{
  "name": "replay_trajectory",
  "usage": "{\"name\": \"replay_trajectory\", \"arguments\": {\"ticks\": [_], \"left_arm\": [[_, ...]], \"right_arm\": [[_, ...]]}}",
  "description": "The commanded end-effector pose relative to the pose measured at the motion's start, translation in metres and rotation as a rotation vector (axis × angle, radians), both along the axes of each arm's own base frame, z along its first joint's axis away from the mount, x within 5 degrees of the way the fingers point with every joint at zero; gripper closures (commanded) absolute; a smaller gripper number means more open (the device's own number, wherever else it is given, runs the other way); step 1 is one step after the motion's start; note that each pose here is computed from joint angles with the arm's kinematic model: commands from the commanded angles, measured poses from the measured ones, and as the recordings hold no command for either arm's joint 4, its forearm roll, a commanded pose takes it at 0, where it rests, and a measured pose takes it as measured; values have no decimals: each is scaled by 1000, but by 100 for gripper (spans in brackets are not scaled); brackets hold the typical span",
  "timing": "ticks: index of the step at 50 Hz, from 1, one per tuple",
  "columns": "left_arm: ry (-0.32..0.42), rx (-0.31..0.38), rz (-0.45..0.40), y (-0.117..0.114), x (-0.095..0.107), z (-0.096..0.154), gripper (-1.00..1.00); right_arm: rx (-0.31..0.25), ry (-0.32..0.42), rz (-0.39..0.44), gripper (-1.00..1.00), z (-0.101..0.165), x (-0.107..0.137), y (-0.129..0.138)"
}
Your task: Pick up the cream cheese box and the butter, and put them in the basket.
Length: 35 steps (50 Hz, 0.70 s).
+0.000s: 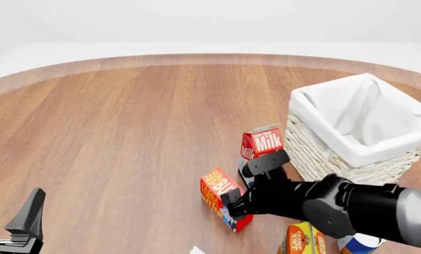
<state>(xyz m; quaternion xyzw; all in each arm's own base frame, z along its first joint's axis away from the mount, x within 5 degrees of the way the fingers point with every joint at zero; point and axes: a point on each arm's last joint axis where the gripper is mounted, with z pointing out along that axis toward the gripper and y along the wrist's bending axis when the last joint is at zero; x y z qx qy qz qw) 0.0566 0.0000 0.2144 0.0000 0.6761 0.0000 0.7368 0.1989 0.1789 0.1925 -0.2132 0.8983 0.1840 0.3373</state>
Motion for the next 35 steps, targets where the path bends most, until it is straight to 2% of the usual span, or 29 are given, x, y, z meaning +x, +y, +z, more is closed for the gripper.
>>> {"name": "replay_trajectory", "arguments": {"ticks": [1, 35], "left_arm": [[0, 0, 0, 0, 0, 0, -100], [0, 0, 0, 0, 0, 0, -100]], "right_arm": [[1, 11, -1, -100, -8, -1, 2], [4, 25, -11, -100, -17, 1, 4]]}}
